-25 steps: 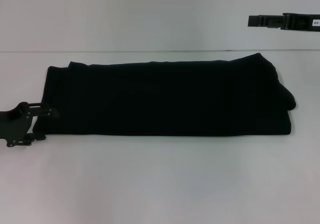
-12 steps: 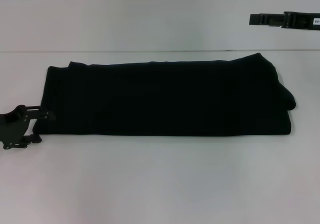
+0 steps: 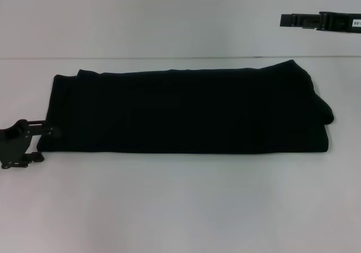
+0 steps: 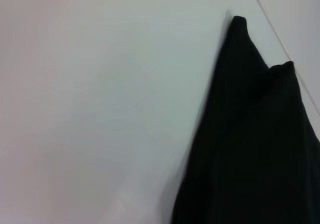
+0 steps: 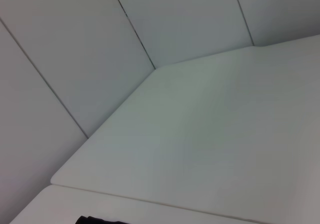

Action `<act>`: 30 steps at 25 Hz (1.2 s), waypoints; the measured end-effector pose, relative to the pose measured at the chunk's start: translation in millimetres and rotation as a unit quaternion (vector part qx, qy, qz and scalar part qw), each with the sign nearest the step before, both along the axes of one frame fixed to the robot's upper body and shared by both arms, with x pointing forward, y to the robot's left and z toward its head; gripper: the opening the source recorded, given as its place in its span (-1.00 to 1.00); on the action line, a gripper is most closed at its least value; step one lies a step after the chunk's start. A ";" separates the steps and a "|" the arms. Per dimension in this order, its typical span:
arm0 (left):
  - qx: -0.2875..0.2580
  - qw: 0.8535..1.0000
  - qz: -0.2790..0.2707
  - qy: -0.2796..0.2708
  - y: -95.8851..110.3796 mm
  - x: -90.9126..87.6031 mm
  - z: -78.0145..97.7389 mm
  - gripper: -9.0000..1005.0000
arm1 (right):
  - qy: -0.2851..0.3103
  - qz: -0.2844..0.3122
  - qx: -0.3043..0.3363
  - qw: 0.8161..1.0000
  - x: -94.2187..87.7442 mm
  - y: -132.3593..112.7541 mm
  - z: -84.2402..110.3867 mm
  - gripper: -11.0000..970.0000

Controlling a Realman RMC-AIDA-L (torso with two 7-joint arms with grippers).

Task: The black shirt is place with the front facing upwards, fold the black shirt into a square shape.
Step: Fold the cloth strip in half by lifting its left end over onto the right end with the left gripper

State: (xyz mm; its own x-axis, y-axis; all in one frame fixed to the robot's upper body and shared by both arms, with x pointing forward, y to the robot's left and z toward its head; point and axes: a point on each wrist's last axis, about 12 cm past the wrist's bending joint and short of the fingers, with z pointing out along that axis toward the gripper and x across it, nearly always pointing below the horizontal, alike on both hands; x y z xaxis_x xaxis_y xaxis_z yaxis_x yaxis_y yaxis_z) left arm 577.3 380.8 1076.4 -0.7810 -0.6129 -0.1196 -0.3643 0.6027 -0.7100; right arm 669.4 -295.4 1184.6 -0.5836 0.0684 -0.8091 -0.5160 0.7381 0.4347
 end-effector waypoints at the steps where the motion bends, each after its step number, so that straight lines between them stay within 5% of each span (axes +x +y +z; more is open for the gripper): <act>1: 0.002 1.000 0.000 0.001 0.2 -0.1 -0.4 0.59 | 0.000 0.000 0.000 1.000 0.0 0.0 0.0 0.88; 30: 0.019 1.000 -0.003 -0.018 -8.8 14.1 3.2 0.59 | 0.002 0.003 0.003 1.000 -1.2 1.5 -1.3 0.87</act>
State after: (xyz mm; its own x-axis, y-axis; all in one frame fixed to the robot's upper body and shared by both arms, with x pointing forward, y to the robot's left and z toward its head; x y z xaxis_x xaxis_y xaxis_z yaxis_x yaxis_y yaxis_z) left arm 591.4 371.9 1079.6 -0.7798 -0.6023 -0.1709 -0.3348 0.6318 -0.6991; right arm 668.1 -293.9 1183.2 -0.5869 0.0703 -0.8066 -0.5182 0.7328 0.4409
